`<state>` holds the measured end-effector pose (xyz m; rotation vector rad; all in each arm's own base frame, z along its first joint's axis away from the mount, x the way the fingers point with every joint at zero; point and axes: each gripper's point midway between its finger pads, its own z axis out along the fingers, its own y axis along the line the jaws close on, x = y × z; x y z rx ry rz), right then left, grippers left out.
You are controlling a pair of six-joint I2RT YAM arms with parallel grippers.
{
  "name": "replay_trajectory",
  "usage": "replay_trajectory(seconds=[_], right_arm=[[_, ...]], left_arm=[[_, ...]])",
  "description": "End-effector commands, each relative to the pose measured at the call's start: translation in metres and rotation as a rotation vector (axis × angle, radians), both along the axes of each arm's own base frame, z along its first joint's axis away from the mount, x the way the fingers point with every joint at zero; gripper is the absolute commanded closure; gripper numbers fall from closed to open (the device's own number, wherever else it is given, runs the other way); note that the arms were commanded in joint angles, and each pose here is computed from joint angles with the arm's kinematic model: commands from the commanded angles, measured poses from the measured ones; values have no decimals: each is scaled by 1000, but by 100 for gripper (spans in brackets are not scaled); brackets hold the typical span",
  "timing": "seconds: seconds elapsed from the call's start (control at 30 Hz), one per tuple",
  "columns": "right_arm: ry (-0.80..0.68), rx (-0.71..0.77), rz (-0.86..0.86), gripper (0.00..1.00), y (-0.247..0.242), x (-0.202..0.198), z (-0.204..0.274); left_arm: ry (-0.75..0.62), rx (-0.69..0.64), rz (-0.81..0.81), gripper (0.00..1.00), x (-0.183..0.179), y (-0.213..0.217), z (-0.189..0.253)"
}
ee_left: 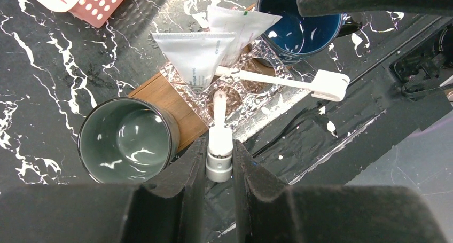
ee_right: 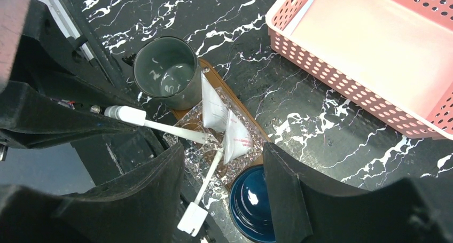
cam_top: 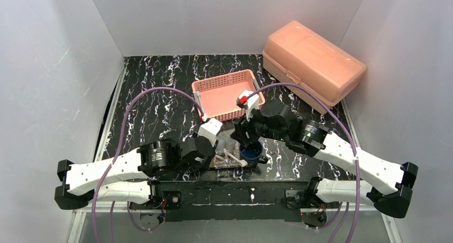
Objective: Prepare toiletry sets of a toothbrush and toothpaste on the tray
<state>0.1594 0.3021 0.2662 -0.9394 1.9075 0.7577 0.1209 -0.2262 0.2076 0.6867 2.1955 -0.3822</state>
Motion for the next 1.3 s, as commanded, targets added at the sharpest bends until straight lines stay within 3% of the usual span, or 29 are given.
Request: replay_trajectory(seconds=[0.0, 1.07, 1.27], right_arm=[[-46, 64, -11, 36, -1, 3, 18], [-40, 66, -19, 34, -9, -1, 8], [-38, 58, -22, 33, -10, -1, 6]], left_arm=[[-22, -57, -7, 100, 3, -7, 6], [-103, 18, 55, 100, 20, 2, -17], [-97, 3, 38, 79, 18, 1, -13]])
